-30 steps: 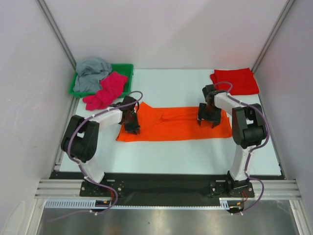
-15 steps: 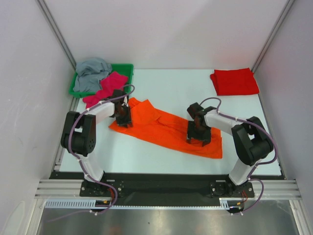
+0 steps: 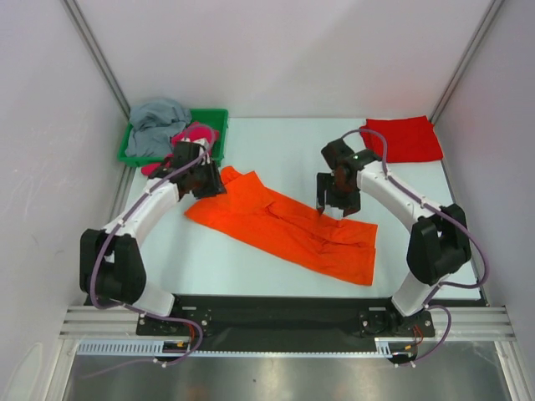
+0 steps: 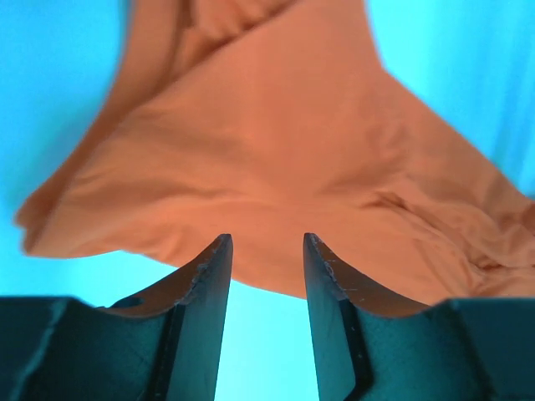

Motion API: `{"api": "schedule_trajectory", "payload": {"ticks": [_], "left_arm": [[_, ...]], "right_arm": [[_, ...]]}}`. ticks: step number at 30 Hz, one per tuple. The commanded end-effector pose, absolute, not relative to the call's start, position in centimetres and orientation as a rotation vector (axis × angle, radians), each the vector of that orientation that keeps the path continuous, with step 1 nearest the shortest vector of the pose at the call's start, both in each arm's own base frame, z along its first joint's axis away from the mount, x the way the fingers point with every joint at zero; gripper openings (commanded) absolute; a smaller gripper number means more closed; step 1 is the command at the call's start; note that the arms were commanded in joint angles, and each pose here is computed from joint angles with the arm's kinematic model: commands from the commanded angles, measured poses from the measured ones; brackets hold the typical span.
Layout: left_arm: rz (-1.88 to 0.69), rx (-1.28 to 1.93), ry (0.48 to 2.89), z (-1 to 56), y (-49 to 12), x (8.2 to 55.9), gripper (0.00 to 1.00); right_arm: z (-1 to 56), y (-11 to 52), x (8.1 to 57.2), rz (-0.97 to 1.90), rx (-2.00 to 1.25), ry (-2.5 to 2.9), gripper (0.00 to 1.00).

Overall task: Fold and stack the t-shirts
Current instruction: Fold the tshirt

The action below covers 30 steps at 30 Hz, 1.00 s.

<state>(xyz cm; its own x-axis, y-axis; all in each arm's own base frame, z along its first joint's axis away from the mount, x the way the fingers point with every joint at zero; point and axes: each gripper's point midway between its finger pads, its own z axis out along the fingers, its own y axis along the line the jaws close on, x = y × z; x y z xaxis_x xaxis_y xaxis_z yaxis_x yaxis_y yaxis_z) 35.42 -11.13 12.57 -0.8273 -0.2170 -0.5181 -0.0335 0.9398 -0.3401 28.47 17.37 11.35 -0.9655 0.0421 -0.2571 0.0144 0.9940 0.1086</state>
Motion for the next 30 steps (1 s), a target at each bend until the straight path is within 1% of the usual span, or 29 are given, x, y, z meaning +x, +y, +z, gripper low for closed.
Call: {"api": "schedule_trajectory", "payload": {"ticks": [1, 4, 6, 7, 10, 14, 16, 21, 24, 27, 28, 30], "left_arm": [[-0.457, -0.227, 2.507, 12.8, -14.1, 35.6, 0.43], [-0.316, -0.286, 2.543, 11.1, -14.8, 35.9, 0.43], [-0.191, -0.303, 2.521, 10.7, -15.2, 36.4, 0.43], [-0.148, -0.313, 2.545, 9.4, -15.4, 36.6, 0.44], [-0.108, -0.386, 2.576, 8.1, -16.3, 37.3, 0.46], [-0.023, -0.377, 2.651, 4.0, -17.2, 38.1, 0.47], [-0.018, -0.357, 2.665, 3.5, -17.7, 38.9, 0.48], [-0.090, -0.197, 2.745, 0.7, -20.2, 40.3, 0.49], [-0.170, -0.121, 2.748, 0.3, -22.2, 41.0, 0.49], [-0.303, -0.042, 2.714, 0.7, -24.7, 42.1, 0.50], [-0.345, -0.020, 2.730, 0.0, -25.5, 42.0, 0.50], [-0.479, 0.063, 2.699, 0.8, -28.0, 42.9, 0.50]], "right_arm": [[10.2, 14.1, 30.3, 0.042, -0.025, 2.921, 0.73], [9.6, 13.6, 31.7, 0.045, -0.056, 2.922, 0.71], [8.9, 13.5, 32.1, 0.023, -0.088, 2.919, 0.68], [8.2, 13.0, 32.1, -0.016, -0.095, 2.927, 0.67], [6.4, 12.4, 31.6, -0.046, -0.115, 2.952, 0.66], [4.5, 12.0, 30.8, -0.056, -0.082, 2.979, 0.68], [3.9, 12.0, 30.4, -0.060, -0.050, 2.983, 0.68], [1.8, 12.0, 28.2, -0.065, 0.092, 3.021, 0.68], [0.6, 12.2, 26.4, -0.073, 0.166, 3.040, 0.68], [0.0, 12.2, 24.5, -0.052, 0.217, 3.054, 0.68], [0.0, 12.5, 24.1, -0.037, 0.263, 3.051, 0.68], [-0.2, 13.0, 22.9, 0.009, 0.291, 3.060, 0.68]]}}
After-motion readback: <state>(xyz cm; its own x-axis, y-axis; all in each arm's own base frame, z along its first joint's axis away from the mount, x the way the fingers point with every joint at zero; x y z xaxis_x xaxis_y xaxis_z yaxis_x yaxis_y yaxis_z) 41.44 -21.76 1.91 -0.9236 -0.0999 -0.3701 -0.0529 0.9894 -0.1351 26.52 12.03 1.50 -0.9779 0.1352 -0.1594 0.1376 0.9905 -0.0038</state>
